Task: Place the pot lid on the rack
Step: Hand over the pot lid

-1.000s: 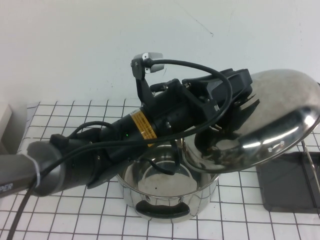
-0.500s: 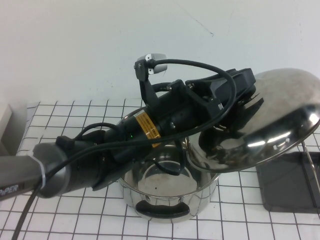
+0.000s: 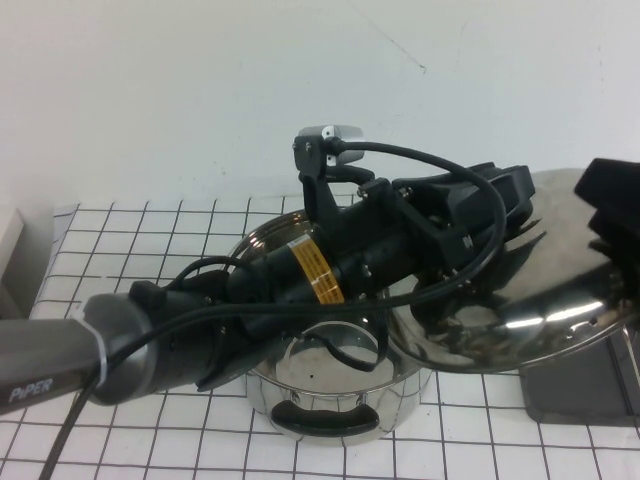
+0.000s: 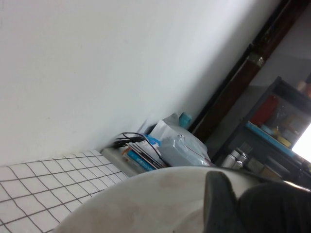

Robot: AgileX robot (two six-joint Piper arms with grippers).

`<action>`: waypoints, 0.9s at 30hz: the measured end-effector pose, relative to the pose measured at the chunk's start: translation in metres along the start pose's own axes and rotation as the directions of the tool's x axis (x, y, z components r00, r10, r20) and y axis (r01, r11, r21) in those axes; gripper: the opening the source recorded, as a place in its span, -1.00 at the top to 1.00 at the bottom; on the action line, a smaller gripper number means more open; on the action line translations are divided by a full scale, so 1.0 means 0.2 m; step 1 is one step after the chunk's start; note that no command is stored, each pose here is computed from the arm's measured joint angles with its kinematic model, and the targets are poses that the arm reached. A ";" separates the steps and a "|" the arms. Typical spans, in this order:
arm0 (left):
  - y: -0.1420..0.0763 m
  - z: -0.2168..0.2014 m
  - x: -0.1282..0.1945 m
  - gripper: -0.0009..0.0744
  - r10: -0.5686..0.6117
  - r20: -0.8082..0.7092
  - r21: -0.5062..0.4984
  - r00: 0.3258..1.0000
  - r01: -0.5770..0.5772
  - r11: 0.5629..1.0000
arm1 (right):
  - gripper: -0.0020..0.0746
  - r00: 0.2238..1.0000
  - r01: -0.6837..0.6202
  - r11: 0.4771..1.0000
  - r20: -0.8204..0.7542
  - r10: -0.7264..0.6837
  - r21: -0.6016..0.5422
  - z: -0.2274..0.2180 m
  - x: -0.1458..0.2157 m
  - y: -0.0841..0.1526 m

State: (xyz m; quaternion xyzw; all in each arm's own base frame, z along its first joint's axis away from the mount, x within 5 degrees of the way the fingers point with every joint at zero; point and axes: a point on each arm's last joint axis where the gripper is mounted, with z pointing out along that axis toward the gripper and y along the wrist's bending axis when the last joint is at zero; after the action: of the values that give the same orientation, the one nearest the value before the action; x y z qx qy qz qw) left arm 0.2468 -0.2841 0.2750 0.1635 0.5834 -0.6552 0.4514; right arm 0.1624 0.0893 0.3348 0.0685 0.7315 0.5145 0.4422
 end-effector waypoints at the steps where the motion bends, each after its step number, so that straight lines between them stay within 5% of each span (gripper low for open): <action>1: 0.01 0.00 0.00 0.12 0.000 -0.003 -0.006 1.000 0.000 1.000 | -0.37 1.000 0.003 1.000 -0.012 -0.003 -0.005 0.01 0.00 0.00; 14: 0.07 -0.04 -0.11 0.12 0.024 0.126 -0.063 0.992 -0.016 0.998 | -0.37 0.974 0.227 0.962 0.042 -0.223 -0.151 0.00 -0.11 0.21; 27: 0.14 -0.09 -0.19 0.12 -0.047 0.187 -0.099 0.981 0.067 0.993 | -0.37 0.960 0.266 0.960 0.113 -0.255 -0.091 -0.04 -0.14 0.22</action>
State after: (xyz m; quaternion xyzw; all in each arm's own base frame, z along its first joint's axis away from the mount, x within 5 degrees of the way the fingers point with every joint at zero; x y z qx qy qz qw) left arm 0.2840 -0.2500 0.2801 0.0614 0.5772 -0.6485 0.4925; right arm 0.1590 0.0883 0.3874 -0.0261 0.6829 0.4856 0.5452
